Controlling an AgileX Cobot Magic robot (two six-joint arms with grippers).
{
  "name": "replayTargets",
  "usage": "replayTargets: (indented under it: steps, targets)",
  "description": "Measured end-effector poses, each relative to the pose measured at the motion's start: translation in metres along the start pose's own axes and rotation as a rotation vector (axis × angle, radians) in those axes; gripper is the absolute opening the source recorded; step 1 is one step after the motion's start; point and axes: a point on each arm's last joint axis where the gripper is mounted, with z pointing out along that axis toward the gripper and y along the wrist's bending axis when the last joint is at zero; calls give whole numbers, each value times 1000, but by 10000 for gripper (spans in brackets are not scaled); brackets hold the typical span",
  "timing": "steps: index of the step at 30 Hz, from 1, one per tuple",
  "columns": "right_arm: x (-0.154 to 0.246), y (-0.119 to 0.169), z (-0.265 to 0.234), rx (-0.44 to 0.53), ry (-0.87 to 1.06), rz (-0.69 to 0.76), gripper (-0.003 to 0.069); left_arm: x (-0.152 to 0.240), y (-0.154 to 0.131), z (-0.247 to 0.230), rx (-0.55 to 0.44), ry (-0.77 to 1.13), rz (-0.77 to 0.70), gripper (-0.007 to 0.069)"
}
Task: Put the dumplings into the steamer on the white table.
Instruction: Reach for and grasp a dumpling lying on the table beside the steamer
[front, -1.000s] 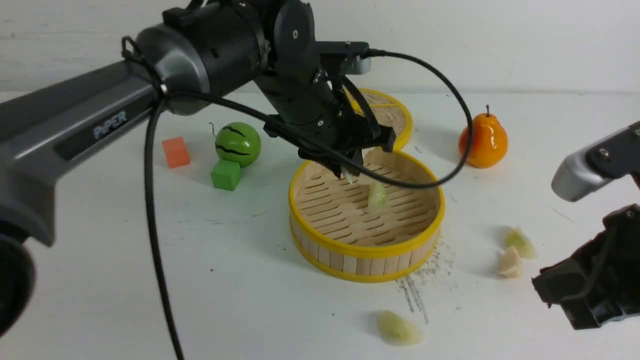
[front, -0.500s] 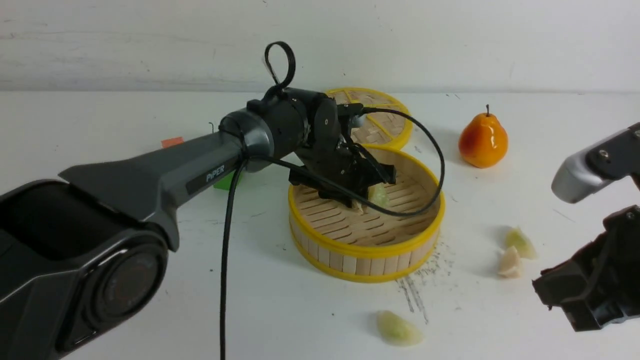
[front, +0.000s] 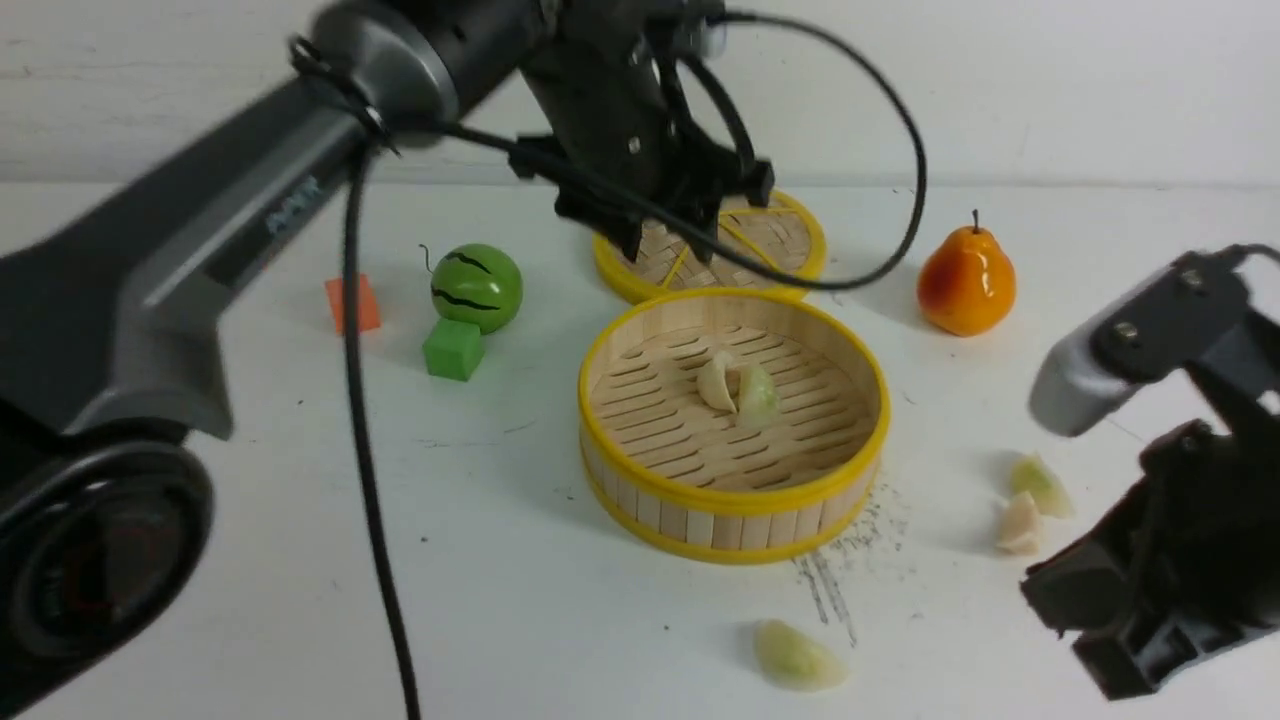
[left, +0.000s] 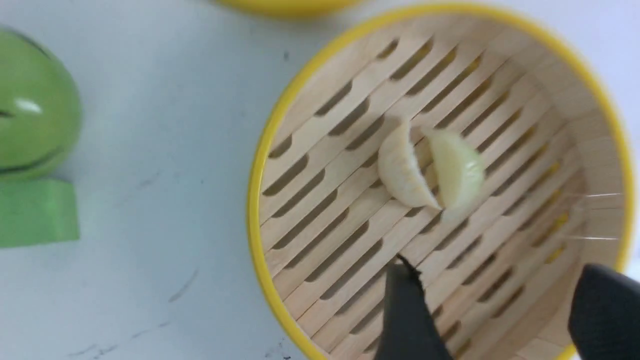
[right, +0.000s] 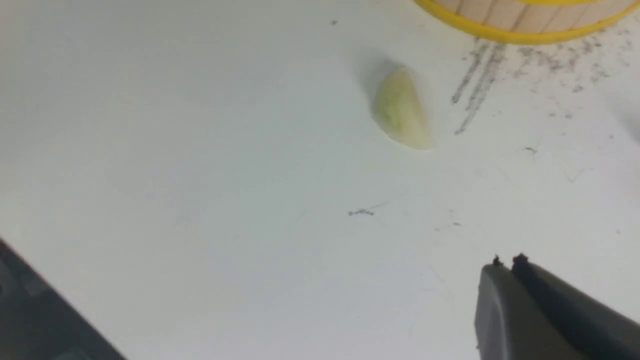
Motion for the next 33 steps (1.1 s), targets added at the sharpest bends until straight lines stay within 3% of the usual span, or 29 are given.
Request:
replayTargets:
  steps: [4,5,8,9,13,18,22,25,29,33]
  targets:
    - [-15,23,26,-29,96,-161,-20,-4,-3,-80,27,-131,33,176]
    - [-16,24,28,-30,101,-166,-20,-4,-3,-83,28,-136,35,165]
    - [-24,30,52,-40,142,-197,-16,11,-2,-139,35,-190,62,2]
    - [-26,29,59,-38,148,-197,-10,19,-1,-153,32,-195,67,-14]
    - [-31,25,88,-20,163,-181,56,59,6,-191,28,-173,69,-14]
    - [-35,10,131,9,180,-110,298,143,18,-219,48,-84,58,-14]
    - [-31,-1,167,28,214,-92,451,206,26,-222,92,-107,14,-14]
    - [-25,-5,194,37,239,-93,513,243,32,-218,108,-162,-49,-14]
    - [-25,-8,209,44,248,-101,488,276,39,-214,116,-193,-127,-14]
    - [-31,-9,209,50,251,-119,269,294,43,-215,110,-180,-145,-14]
